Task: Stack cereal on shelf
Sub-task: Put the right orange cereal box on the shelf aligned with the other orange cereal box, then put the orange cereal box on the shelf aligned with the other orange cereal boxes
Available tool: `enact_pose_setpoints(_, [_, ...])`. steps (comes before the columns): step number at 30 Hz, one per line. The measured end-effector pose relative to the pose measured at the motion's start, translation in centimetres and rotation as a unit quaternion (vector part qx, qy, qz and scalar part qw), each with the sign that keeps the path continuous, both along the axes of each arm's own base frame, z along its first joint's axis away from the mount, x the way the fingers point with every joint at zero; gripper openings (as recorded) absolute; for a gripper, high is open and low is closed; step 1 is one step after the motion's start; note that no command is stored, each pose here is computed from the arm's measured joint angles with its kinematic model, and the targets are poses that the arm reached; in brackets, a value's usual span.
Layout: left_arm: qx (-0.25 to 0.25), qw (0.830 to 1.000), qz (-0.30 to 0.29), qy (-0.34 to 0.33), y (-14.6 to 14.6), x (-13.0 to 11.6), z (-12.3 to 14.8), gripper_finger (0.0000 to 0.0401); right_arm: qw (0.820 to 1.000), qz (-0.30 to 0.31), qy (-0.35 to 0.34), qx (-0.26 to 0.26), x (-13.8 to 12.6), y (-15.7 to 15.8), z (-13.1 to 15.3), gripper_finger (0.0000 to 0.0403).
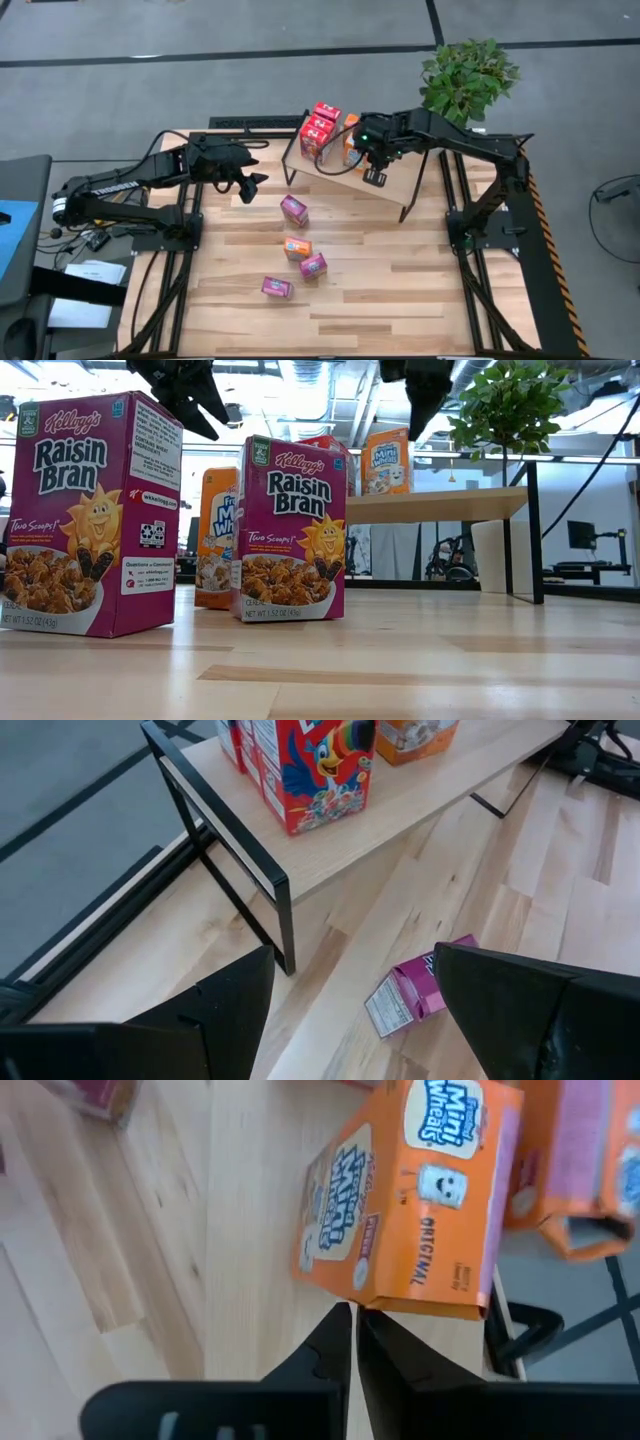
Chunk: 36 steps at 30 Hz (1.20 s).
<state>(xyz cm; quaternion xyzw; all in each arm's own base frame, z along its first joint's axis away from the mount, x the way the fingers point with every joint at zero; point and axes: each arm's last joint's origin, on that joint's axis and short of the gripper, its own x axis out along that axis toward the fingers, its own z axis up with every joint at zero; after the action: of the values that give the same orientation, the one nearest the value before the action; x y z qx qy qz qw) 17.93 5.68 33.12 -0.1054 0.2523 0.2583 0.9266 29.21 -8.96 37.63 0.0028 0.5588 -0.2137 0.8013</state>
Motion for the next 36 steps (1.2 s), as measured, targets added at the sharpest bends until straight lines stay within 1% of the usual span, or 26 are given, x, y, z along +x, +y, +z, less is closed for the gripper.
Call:
enact_pose_setpoints(8, [0.005, 1.000, 0.006, 0.001, 0.0, 0.0, 0.0, 0.0266, 1.000, -0.013, -0.023, -0.008, 0.0, -1.5, 0.2, 0.0028])
enact_pose_setpoints(13, [0.010, 1.000, 0.003, 0.008, 0.0, -0.1, 0.0, 0.0266, 0.999, -0.012, -0.049, 0.005, 0.2, -2.2, 0.4, 0.0022])
enact_pose_setpoints(19, [0.012, 1.000, 0.005, 0.009, 0.1, -0.1, 0.0, 0.0266, 0.998, -0.008, -0.066, 0.005, 0.4, -2.2, 0.5, 0.0033])
enact_pose_setpoints(23, [0.013, 1.000, 0.006, 0.009, 0.1, -0.1, 0.0, 0.0266, 0.998, -0.007, -0.061, 0.010, 0.4, -2.0, 0.4, 0.0037])
enact_pose_setpoints(24, [0.013, 1.000, 0.006, 0.009, 0.1, -0.1, 0.0, 0.0266, 0.998, -0.006, -0.059, 0.013, 0.4, -1.8, 0.4, 0.0037])
enact_pose_setpoints(26, [0.009, 1.000, 0.005, 0.011, 0.0, -0.1, -0.1, 0.0266, 0.997, 0.000, -0.062, 0.035, 0.6, -1.1, 0.3, 0.0036])
enact_pose_setpoints(29, [-0.008, 0.999, -0.011, 0.030, -0.1, -0.3, -0.5, 0.0266, 0.990, 0.031, -0.084, 0.107, 1.0, 0.4, 0.3, 0.0033])
enact_pose_setpoints(31, [-0.020, 0.999, -0.020, 0.045, -0.3, -0.5, -0.8, 0.0266, 0.979, 0.067, -0.104, 0.161, 1.6, 1.7, 0.4, 0.0034])
enact_pose_setpoints(32, [-0.027, 0.998, -0.023, 0.048, -0.3, -0.5, -0.8, 0.0266, 0.973, 0.090, -0.112, 0.179, 2.0, 2.6, 0.4, 0.0037])
enact_pose_setpoints(34, [-0.037, 0.998, -0.027, 0.051, -0.4, -0.6, -1.0, 0.0266, 0.966, 0.139, -0.118, 0.182, 3.1, 4.4, 0.2, 0.0046])
enact_pose_setpoints(36, [-0.043, 0.998, -0.028, 0.047, -0.4, -0.5, -0.9, 0.0266, 0.961, 0.185, -0.123, 0.165, 4.3, 6.2, -0.3, 0.0062])
